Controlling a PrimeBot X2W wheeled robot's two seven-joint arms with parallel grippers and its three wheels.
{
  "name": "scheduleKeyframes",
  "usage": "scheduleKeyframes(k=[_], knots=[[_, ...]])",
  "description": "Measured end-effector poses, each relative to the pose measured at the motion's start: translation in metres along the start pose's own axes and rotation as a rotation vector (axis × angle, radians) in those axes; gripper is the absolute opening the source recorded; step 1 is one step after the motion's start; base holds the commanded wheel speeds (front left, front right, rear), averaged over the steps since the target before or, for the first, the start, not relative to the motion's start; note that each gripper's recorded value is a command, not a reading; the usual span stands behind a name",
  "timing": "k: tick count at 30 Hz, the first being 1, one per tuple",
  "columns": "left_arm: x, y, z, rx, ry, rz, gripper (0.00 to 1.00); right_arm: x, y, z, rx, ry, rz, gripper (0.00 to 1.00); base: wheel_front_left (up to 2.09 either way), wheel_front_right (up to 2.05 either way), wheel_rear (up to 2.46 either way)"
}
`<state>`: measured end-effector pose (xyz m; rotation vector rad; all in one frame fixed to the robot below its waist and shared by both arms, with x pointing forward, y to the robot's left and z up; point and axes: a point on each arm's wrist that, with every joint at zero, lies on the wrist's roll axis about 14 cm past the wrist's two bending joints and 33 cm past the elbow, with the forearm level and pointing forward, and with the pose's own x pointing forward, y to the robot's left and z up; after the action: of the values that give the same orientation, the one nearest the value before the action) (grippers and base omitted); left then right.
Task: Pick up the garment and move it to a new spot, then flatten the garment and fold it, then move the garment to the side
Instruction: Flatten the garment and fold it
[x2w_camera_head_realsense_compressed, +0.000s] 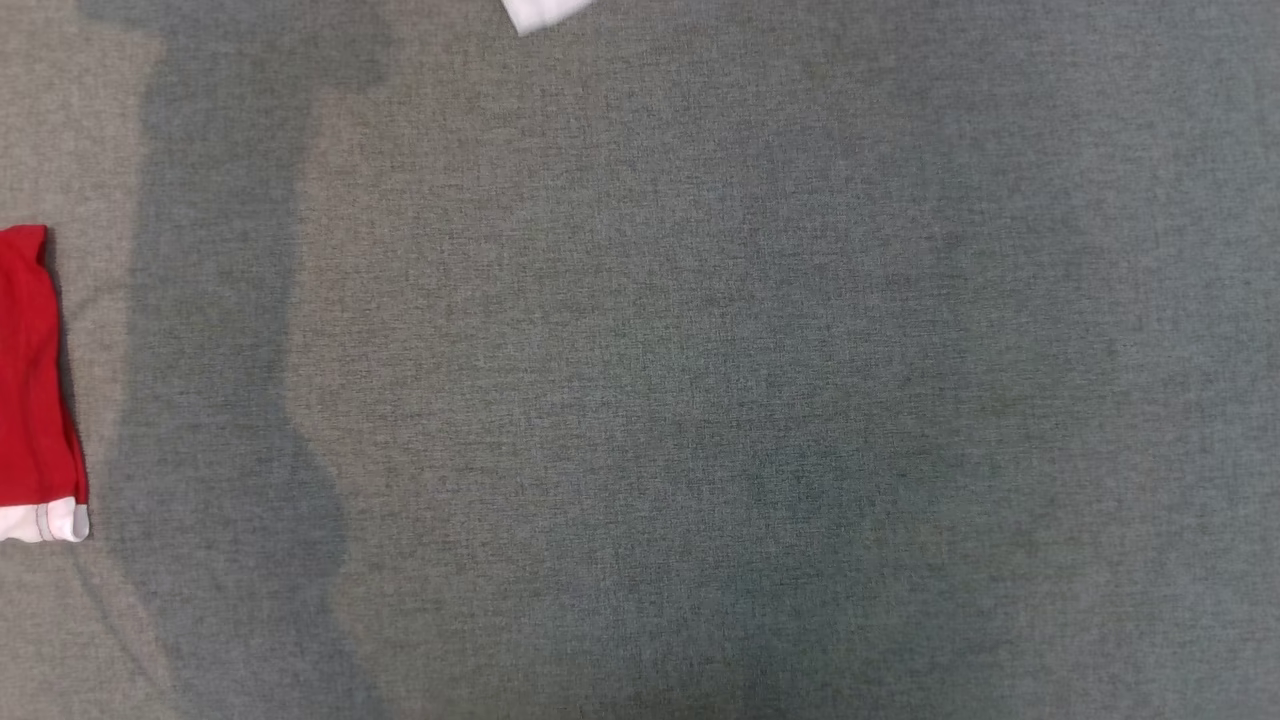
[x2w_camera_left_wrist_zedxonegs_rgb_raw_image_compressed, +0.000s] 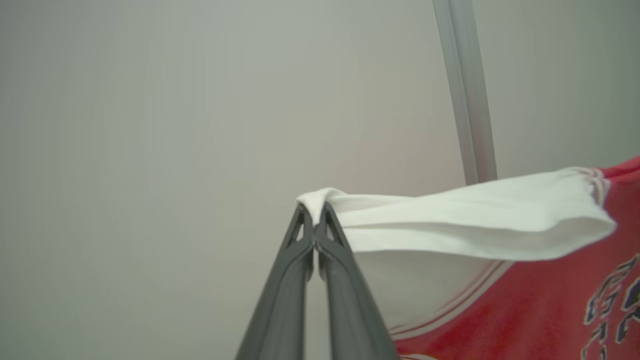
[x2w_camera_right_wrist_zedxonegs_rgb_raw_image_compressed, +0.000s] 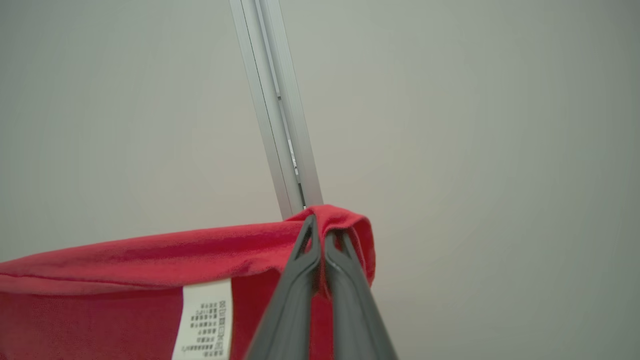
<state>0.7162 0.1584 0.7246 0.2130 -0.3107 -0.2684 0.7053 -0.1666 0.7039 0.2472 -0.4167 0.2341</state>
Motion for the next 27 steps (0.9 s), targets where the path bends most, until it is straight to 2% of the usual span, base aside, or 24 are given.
scheduleKeyframes(k=[7,13,18,24,27], knots=[[-0.011,-0.011,-0.025,-0.065,0.103,-0.013,0.0,-0.011,0.009,-0.015,-0.008,0.072,0.016,0.0,0.0,0.0,0.0],[-0.042,-0.037,-0.063,-0.17,0.276,-0.067,0.0,-0.048,0.006,-0.056,-0.003,0.269,-0.003,0.0,0.0,0.0,0.0],[-0.089,-0.055,-0.093,-0.235,0.472,-0.112,0.0,-0.089,0.006,-0.077,0.002,0.426,-0.012,0.0,0.0,0.0,0.0],[-0.153,-0.066,-0.108,-0.314,0.716,-0.159,0.0,-0.149,0.03,-0.095,0.009,0.639,0.048,0.0,0.0,0.0,0.0],[-0.176,-0.073,-0.111,-0.335,0.792,-0.19,0.0,-0.167,0.037,-0.095,0.01,0.696,0.069,0.0,0.0,0.0,0.0]])
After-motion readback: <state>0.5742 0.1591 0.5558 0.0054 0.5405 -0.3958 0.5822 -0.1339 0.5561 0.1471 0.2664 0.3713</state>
